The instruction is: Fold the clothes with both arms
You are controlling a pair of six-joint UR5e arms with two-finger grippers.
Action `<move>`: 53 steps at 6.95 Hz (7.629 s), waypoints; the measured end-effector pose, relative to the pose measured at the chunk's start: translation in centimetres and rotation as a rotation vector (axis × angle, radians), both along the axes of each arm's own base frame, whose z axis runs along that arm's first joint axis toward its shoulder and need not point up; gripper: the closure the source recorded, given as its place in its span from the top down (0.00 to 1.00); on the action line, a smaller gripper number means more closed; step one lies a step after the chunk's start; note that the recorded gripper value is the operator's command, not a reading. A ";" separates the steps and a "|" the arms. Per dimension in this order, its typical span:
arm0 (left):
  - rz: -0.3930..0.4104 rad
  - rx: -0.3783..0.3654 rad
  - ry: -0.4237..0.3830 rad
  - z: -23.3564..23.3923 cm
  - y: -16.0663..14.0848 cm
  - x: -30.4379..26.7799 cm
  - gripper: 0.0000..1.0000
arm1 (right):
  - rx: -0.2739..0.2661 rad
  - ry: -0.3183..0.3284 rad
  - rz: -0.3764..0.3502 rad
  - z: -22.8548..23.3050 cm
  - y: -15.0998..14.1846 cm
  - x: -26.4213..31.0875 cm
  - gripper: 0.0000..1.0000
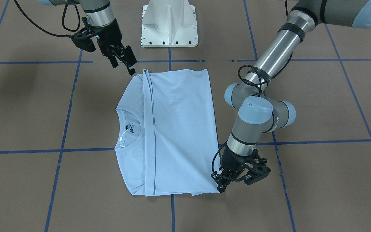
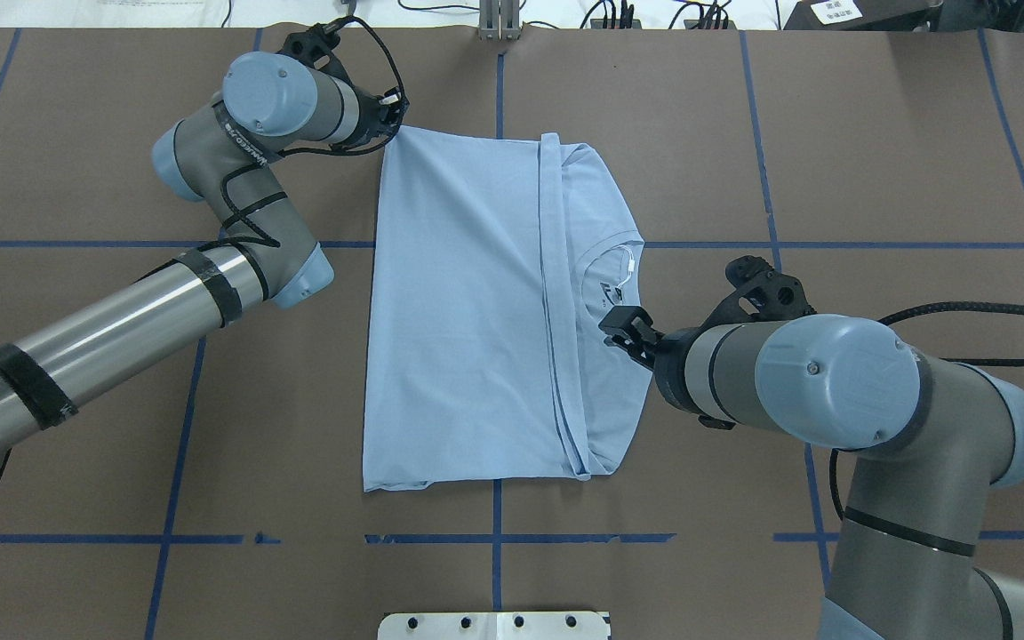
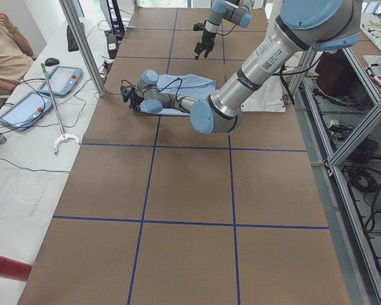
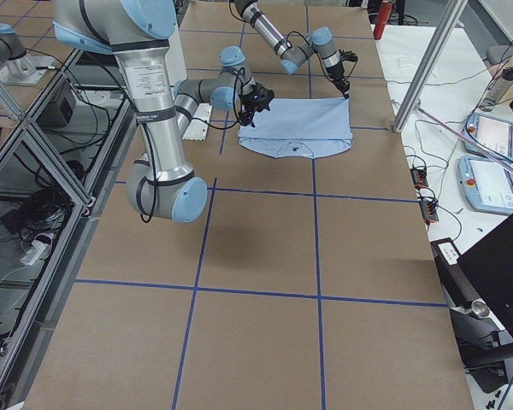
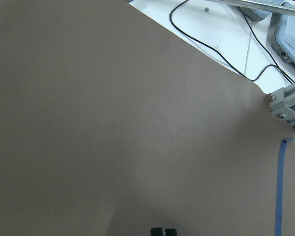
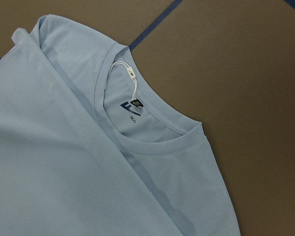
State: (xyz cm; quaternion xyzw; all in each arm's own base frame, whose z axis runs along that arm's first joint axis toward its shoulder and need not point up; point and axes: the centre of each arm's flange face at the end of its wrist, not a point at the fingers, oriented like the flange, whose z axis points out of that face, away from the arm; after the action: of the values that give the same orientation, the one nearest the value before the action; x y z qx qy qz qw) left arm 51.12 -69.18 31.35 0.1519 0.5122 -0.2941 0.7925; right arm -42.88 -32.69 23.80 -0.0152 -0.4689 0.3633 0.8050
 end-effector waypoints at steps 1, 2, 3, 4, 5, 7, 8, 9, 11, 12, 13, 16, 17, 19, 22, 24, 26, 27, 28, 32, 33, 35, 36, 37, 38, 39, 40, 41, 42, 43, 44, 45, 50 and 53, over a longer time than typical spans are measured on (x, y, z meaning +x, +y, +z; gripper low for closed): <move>-0.002 0.018 -0.016 0.3 -0.4 -0.4 0.58 | 0.004 0.014 -0.007 0.3 -0.2 -0.6 1.00; 0.004 0.045 -0.019 -0.2 -0.2 -0.8 0.58 | 0.015 0.029 -0.022 0.3 -0.5 -1.6 1.00; 0.012 0.074 0.000 -0.8 0.8 -1.7 0.58 | 0.043 0.050 -0.053 0.3 -0.9 -2.7 0.99; 0.028 0.096 0.027 -1.0 2.4 -3.2 0.58 | 0.115 0.086 -0.118 0.2 -1.1 -3.8 0.88; 0.050 0.099 0.044 -1.2 4.0 -4.3 0.58 | 0.204 0.124 -0.198 0.1 -0.9 -5.0 0.63; 0.070 0.101 0.058 -1.6 6.1 -6.0 0.58 | 0.367 0.207 -0.368 0.3 0.4 -8.6 0.32; 0.072 0.103 0.062 -1.7 6.5 -6.4 0.58 | 0.447 0.249 -0.455 0.6 1.3 -10.2 0.32; 0.073 0.103 0.063 -1.7 6.6 -6.4 0.59 | 0.522 0.296 -0.527 1.0 2.5 -11.3 0.32; 0.076 0.102 0.063 -1.7 6.8 -6.3 0.60 | 0.609 0.361 -0.586 1.4 4.2 -13.0 0.33; 0.077 0.101 0.063 -1.6 6.9 -6.2 0.60 | 0.626 0.376 -0.599 1.4 4.4 -13.4 0.34; 0.078 0.101 0.063 -1.6 6.9 -6.1 0.61 | 0.643 0.391 -0.611 1.5 4.4 -13.6 0.35; 0.077 0.093 0.067 -1.6 7.0 -6.0 0.61 | 0.672 0.419 -0.626 1.3 4.0 -14.7 0.33; 0.077 0.091 0.068 -1.5 7.0 -6.0 0.61 | 0.671 0.426 -0.629 1.4 3.9 -15.2 0.33; 0.077 0.090 0.068 -1.5 7.0 -5.9 0.61 | 0.667 0.435 -0.635 1.8 3.8 -15.7 0.21; 0.078 0.088 0.067 -1.4 7.1 -5.9 0.61 | 0.663 0.441 -0.636 2.1 3.6 -15.6 0.00; 0.078 0.089 0.068 -1.4 7.1 -5.9 0.61 | 0.657 0.444 -0.631 2.5 2.8 -14.6 0.00; 0.078 0.091 0.069 -1.5 7.1 -5.9 0.61 | 0.659 0.451 -0.636 3.9 2.7 -12.1 0.00; 0.078 0.091 0.069 -1.6 7.1 -5.9 0.61 | 0.656 0.457 -0.640 4.7 3.1 -11.7 0.16; 0.078 0.091 0.069 -1.6 7.1 -5.9 0.61 | 0.653 0.462 -0.643 5.1 3.6 -11.8 0.49; 0.078 0.092 0.070 -1.6 7.1 -5.9 0.61 | 0.645 0.471 -0.642 5.9 3.7 -11.2 0.58; 0.078 0.091 0.070 -1.6 7.1 -5.9 0.61 | 0.645 0.469 -0.634 5.7 3.3 -10.7 0.56; 0.076 0.085 0.070 -1.6 7.1 -5.9 0.61 | 0.645 0.473 -0.596 4.4 0.6 -10.9 0.51; 0.073 0.080 0.072 -1.6 7.1 -5.8 0.61 | 0.642 0.483 -0.582 3.8 -1.0 -11.7 0.47; 0.072 0.079 0.073 -1.6 7.1 -5.8 0.61 | 0.637 0.491 -0.575 3.6 -2.0 -12.3 0.47; 0.072 0.079 0.073 -1.6 7.1 -5.9 0.61 | 0.634 0.497 -0.572 3.6 -2.5 -12.9 0.41; 0.072 0.079 0.074 -1.6 7.1 -5.9 0.61 | 0.631 0.502 -0.571 3.5 -3.0 -13.7 0.11; 0.072 0.078 0.073 -1.5 7.1 -5.9 0.61 | 0.629 0.505 -0.572 3.2 -3.3 -14.3 0.00; 0.072 0.077 0.073 -1.5 7.1 -5.9 0.60 | 0.627 0.506 -0.572 3.2 -3.5 -14.5 0.00; 0.072 0.077 0.072 -1.4 7.1 -5.9 0.60 | 0.624 0.503 -0.576 3.1 -3.6 -14.6 0.00; 0.072 0.077 0.072 -1.4 7.1 -5.9 0.60 | 0.615 0.494 -0.583 3.2 -3.7 -14.4 0.00; 0.072 0.078 0.072 -1.4 7.1 -5.9 0.60 | 0.604 0.481 -0.588 3.3 -4.1 -13.8 0.00; 0.072 0.078 0.072 -1.4 7.1 -5.9 0.60 | 0.597 0.476 -0.590 3.7 -4.3 -13.0 0.00; 0.072 0.077 0.072 -1.4 7.1 -5.9 0.60 | 0.582 0.482 -0.584 5.0 -3.5 -11.9 0.61; 0.072 0.077 0.073 -1.5 7.1 -5.9 0.60 | 0.508 0.406 -0.478 3.3 -2.7 -10.2 0.75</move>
State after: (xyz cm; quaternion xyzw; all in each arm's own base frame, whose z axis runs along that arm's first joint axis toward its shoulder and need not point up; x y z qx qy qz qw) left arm 45.25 -62.05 29.88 0.1531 0.5567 -0.2508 0.7770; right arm -53.03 -35.42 27.15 0.1476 -0.3582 0.0341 0.9213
